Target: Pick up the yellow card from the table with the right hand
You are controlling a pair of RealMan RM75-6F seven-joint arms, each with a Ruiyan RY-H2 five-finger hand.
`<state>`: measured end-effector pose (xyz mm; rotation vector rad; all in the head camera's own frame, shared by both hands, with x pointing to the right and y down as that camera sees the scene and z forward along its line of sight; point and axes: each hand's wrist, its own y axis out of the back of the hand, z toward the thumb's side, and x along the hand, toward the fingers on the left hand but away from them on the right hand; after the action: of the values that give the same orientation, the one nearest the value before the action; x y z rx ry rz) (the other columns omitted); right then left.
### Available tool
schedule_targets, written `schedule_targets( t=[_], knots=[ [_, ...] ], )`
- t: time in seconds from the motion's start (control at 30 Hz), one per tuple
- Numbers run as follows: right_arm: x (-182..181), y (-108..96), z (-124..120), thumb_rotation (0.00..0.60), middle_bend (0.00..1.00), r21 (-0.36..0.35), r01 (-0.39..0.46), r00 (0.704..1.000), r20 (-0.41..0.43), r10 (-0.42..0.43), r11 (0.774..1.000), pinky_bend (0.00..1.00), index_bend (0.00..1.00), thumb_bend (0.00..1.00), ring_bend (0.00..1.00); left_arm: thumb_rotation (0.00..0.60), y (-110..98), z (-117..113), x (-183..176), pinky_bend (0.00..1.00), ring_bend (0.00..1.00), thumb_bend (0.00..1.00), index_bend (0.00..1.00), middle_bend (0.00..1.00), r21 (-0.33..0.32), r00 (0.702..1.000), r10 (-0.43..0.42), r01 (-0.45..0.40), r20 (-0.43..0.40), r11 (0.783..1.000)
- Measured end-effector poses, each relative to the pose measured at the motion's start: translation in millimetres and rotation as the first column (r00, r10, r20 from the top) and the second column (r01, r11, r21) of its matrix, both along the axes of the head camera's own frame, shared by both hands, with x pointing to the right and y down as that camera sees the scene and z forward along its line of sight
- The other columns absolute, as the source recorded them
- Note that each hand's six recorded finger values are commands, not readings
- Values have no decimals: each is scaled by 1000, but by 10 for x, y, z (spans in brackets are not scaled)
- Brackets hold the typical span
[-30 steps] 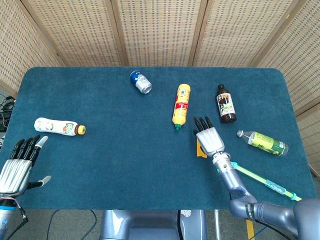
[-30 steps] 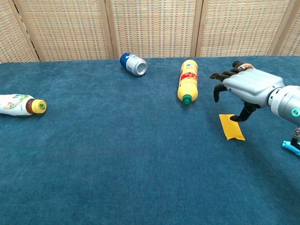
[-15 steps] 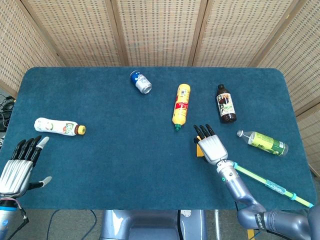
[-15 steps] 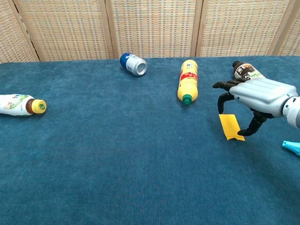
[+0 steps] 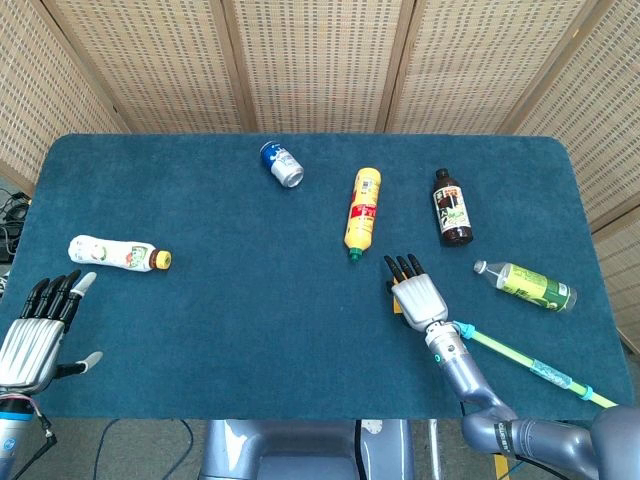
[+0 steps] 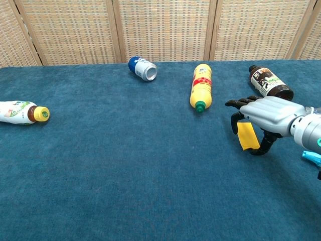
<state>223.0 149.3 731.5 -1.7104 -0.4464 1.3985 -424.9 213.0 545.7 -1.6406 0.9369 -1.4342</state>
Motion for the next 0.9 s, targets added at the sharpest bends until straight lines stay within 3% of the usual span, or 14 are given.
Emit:
schedule_targets(
  t=[0.17,0.43,0.63,0.9],
  knots=[
    [11,-25,28,600,0,3,-8,1000,-7,8,1000,0,432,338,0,600,0,4,3,0,0,0,0,0,-1,1000,1,-1,2,1000],
    [73,-110,-8,600,0,48,-27,999,-19,27,998,0,440,451,0,600,1,7,8,0,0,0,0,0,0,1000,2,-2,3,1000],
    [92,-52,1,600,0,14,-13,1000,-26,13,1000,0,451,472,0,600,7,7,17,0,0,0,0,0,-1,1000,7,-7,3,1000],
    [78,-15,25,600,0,-11,4,999,-38,-5,1000,0,634,611,0,600,8,2,15,0,0,0,0,0,1,1000,4,-4,2,1000]
  ],
)
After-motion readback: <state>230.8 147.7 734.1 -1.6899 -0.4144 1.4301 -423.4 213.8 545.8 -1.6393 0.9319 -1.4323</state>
